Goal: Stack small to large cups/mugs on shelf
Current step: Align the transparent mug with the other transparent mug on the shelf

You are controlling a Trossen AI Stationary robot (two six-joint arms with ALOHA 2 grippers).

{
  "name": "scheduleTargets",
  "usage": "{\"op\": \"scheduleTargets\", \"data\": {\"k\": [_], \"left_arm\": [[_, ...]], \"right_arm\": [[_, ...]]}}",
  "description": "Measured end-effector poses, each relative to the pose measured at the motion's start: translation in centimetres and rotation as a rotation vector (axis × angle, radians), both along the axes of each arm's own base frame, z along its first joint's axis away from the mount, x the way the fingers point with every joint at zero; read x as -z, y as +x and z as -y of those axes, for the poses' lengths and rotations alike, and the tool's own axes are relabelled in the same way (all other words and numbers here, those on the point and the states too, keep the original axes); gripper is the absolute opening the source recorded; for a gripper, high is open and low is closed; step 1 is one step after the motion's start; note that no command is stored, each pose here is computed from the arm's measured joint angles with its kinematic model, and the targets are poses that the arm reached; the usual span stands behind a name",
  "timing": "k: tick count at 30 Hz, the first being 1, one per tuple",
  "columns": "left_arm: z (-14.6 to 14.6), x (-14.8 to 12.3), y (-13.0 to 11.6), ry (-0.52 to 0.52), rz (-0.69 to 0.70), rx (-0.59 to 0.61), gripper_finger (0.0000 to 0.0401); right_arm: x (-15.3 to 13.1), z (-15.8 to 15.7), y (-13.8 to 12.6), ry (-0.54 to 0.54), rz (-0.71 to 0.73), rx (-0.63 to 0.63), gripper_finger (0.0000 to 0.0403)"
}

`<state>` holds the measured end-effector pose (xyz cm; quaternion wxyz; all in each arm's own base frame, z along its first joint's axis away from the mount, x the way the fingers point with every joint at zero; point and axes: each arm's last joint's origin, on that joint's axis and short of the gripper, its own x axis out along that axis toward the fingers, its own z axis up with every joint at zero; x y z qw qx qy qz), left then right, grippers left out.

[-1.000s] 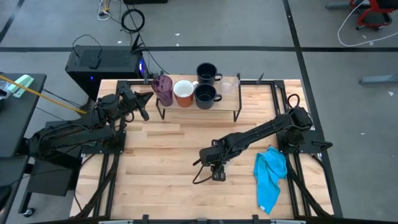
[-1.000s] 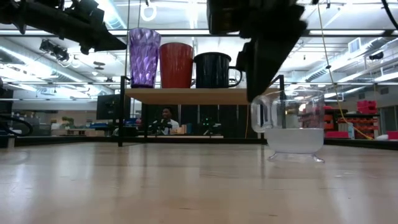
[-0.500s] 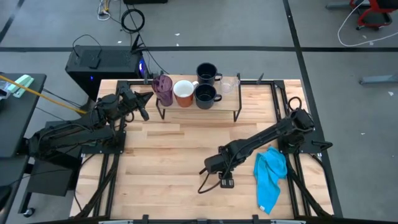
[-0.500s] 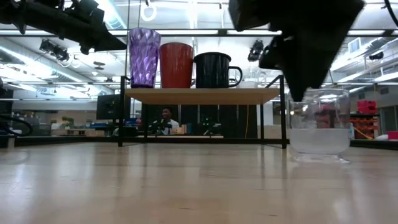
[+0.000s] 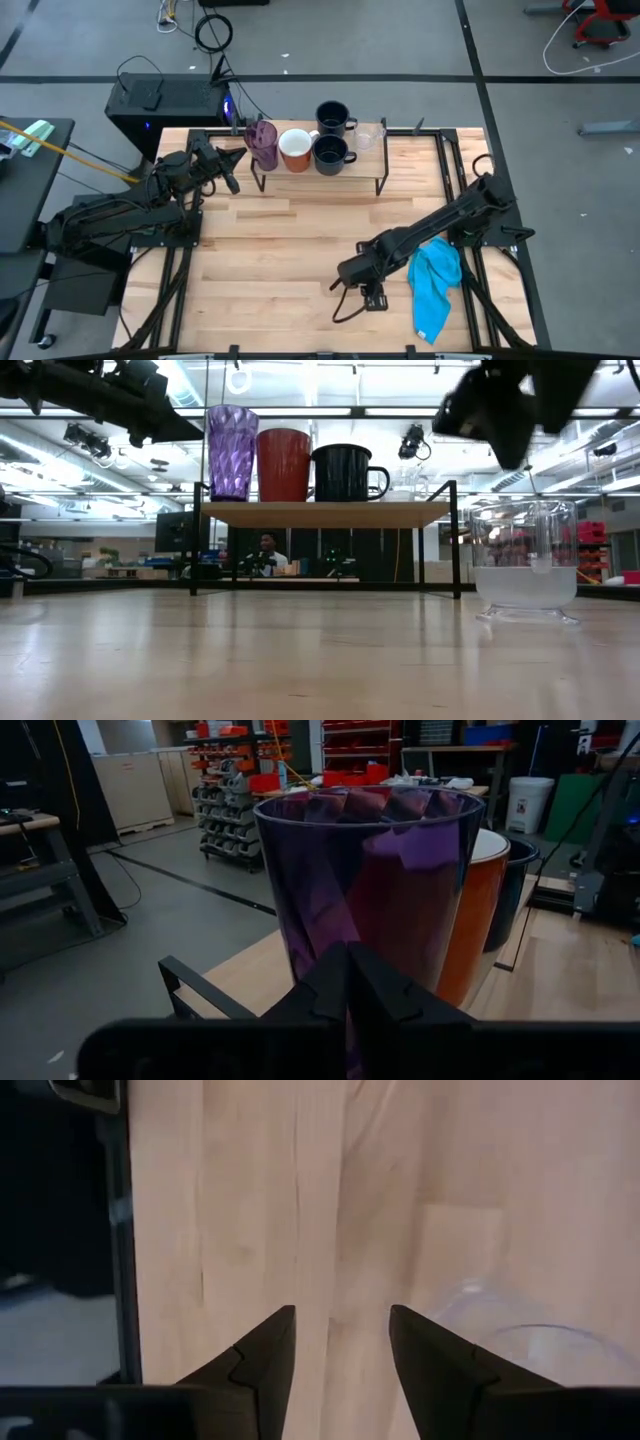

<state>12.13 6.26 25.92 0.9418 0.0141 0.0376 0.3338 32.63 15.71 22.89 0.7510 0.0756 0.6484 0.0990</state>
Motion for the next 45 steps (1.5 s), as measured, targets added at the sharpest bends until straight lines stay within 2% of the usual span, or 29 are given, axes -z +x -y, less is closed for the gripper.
{"op": "scheduleTargets", "data": {"k": [6,11,20,27,38,42,45], "left_arm": [[0.0,0.0,0.0,0.0,0.0,0.0,0.0025],[0.0,0.0,0.0,-0.001,0.0,0.0,0.0018],[0.0,0.0,0.0,-0.002,-0.004,0.0,0.002],[0.0,0.0,0.0,-0.002,-0.005,0.0,0.0021],[0.0,0.1,0.0,-0.002,-0.005,0.0,0.0021],[0.0,0.1,0.0,-0.002,-0.005,0.0,0.0025],[0.0,0.1,0.0,-0.002,-0.006,0.0,0.0021]], "right_arm": [[-2.3,0.5,-0.3,-0.004,0.113,0.049,0.0163],[-1.5,-0.2,0.8,0.017,0.173,0.03,0.0156],[1.5,-1.1,1.1,-0.033,0.07,0.0,0.0148],[1.8,-1.2,-0.2,-0.082,-0.053,0.067,0.014],[2.3,-1.1,-2.4,-0.171,-0.241,0.089,0.0137],[1.8,-1.1,-2.9,-0.129,-0.286,0.102,0.0136],[1.0,-1.4,-2.9,-0.088,-0.23,0.1,0.0136]]}}
